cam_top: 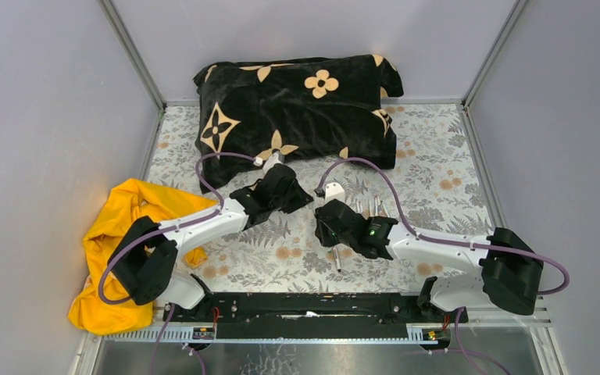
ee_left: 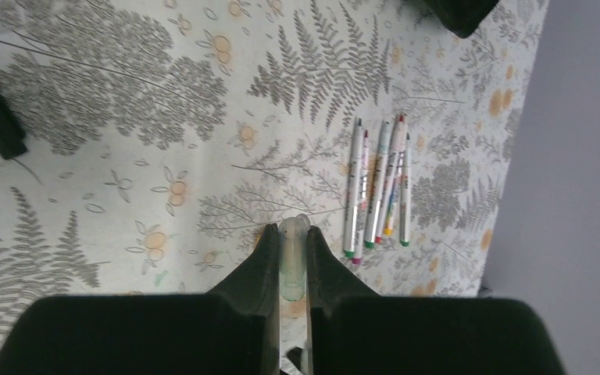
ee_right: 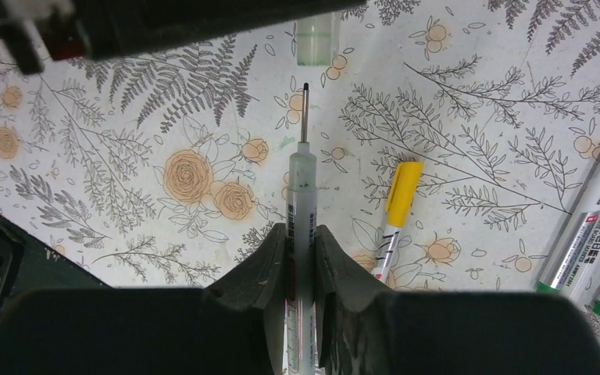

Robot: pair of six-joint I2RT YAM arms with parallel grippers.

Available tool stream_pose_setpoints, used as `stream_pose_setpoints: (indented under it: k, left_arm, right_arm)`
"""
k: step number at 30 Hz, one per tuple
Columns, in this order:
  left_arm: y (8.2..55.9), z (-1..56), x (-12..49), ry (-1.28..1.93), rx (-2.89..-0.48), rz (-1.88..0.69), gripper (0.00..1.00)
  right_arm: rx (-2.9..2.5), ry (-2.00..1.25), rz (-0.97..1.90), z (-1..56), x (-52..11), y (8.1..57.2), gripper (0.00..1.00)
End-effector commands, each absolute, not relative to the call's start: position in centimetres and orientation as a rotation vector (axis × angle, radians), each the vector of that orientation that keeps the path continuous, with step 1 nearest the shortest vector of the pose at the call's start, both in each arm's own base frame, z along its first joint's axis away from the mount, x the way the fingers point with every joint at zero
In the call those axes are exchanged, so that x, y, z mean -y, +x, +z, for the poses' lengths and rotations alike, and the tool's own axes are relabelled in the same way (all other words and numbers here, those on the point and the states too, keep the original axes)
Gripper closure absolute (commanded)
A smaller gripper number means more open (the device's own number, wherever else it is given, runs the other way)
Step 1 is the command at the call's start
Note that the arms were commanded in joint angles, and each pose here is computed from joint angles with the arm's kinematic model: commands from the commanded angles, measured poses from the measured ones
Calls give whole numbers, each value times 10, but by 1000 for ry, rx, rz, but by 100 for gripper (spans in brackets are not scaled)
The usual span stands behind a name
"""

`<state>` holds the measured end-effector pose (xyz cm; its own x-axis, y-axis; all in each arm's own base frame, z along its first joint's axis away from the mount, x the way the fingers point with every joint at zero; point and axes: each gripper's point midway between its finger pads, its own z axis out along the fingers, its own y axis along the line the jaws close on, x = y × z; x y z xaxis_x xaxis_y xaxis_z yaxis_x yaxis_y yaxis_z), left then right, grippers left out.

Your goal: Open the pen caps

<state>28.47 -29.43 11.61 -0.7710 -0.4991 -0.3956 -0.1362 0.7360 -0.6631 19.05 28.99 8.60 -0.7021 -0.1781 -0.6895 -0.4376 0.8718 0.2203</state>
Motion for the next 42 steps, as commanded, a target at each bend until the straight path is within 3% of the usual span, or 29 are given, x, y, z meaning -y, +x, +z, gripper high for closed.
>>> stream_pose_setpoints:
  k: [1, 16, 32, 37, 42]
  left_arm:
    - [302, 118, 272, -457, -2331, -714, 100]
    - [317, 58, 233, -449, -2456, -371, 100]
    - [338, 24, 205, -473, -2527, -112, 84]
    - [342, 16, 190, -509, -2542, -84, 82]
    - [343, 13, 189, -512, -2552, -85, 75]
  right_arm:
    - [-2288, -410, 533, 108, -292, 191, 100]
    - [-2315, -293, 282, 102, -247, 203, 100]
    - [-2370, -247, 206, 87, -224, 217, 100]
    - [-2384, -253, 200, 82, -224, 220, 100]
    - [-2397, -256, 191, 78, -224, 221, 100]
